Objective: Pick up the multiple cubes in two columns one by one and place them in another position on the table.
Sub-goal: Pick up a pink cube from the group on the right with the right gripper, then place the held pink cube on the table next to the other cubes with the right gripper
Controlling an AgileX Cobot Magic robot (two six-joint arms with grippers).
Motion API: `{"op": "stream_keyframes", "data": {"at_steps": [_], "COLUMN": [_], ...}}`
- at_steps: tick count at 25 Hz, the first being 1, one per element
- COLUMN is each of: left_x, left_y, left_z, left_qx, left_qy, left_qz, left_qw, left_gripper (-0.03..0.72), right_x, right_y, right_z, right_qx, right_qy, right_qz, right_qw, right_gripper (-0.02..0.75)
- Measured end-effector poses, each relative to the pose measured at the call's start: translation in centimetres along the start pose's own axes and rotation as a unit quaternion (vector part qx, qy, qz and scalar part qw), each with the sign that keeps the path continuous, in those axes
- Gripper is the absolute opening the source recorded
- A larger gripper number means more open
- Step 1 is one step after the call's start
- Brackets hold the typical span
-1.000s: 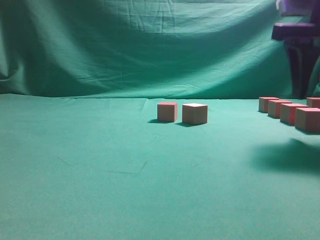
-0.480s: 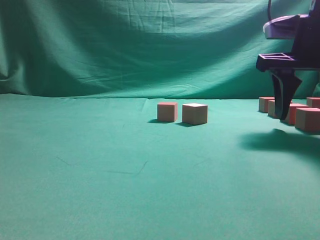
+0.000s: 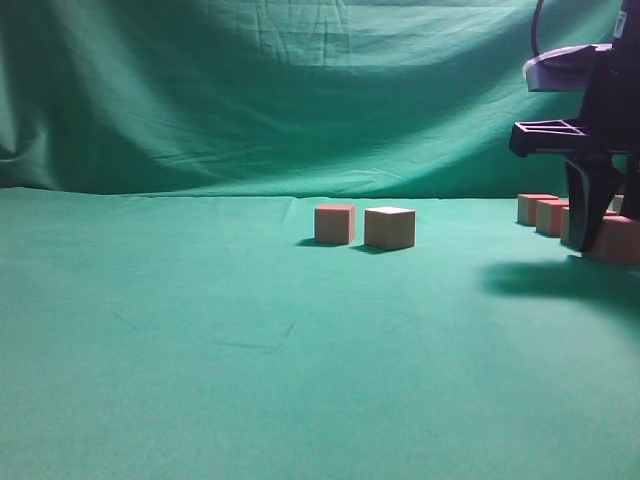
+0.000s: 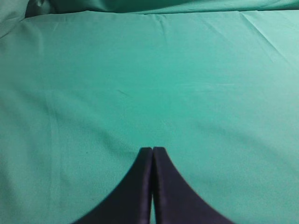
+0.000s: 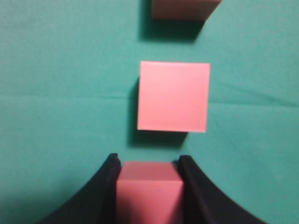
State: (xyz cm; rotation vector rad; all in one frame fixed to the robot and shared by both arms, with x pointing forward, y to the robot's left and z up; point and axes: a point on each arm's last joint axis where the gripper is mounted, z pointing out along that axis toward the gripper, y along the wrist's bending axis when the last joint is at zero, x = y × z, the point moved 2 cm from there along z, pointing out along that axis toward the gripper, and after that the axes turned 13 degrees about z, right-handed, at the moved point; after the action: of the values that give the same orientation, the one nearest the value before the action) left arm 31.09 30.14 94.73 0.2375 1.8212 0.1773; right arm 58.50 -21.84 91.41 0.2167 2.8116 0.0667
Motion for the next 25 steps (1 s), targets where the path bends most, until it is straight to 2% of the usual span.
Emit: {"op": "stream_keyframes", "data": {"at_steps": [5, 8, 13, 16, 21, 25], "left_x": [0.0, 0.0, 0.0, 0.0, 0.0, 0.0], "left_y": [0.0, 0.0, 0.0, 0.0, 0.0, 0.0], "left_z": [0.0, 0.0, 0.0, 0.0, 0.0, 0.0], "left_qx": [0.0, 0.0, 0.0, 0.0, 0.0, 0.0], "left_qy": [0.0, 0.0, 0.0, 0.0, 0.0, 0.0], "left_qz": [0.0, 0.0, 0.0, 0.0, 0.0, 0.0], "left_qw": [1.0, 1.0, 1.0, 1.0, 1.0, 1.0], "left_gripper": [0.0, 0.0, 0.0, 0.0, 0.0, 0.0], "right_x": [-0.8, -1.8, -1.8, -1.7, -0.9, -0.1], "right_y": [0.1, 1.1, 6.5, 10.8, 17.7, 22.2], "right_z": [-1.2, -2.9, -7.7, -11.2, -15.2, -13.5], "right_qx": [0.017, 0.008, -0.067, -0.113, -0.174, -0.182], "right_qy": [0.027, 0.049, 0.097, 0.08, 0.021, 0.025], "right_qz": [0.003, -0.006, -0.072, -0.129, -0.283, -0.399], "right_qw": [0.999, 0.999, 0.991, 0.982, 0.943, 0.899], "right_gripper": [0.274, 0.274, 0.274, 0.274, 0.274, 0.274]}}
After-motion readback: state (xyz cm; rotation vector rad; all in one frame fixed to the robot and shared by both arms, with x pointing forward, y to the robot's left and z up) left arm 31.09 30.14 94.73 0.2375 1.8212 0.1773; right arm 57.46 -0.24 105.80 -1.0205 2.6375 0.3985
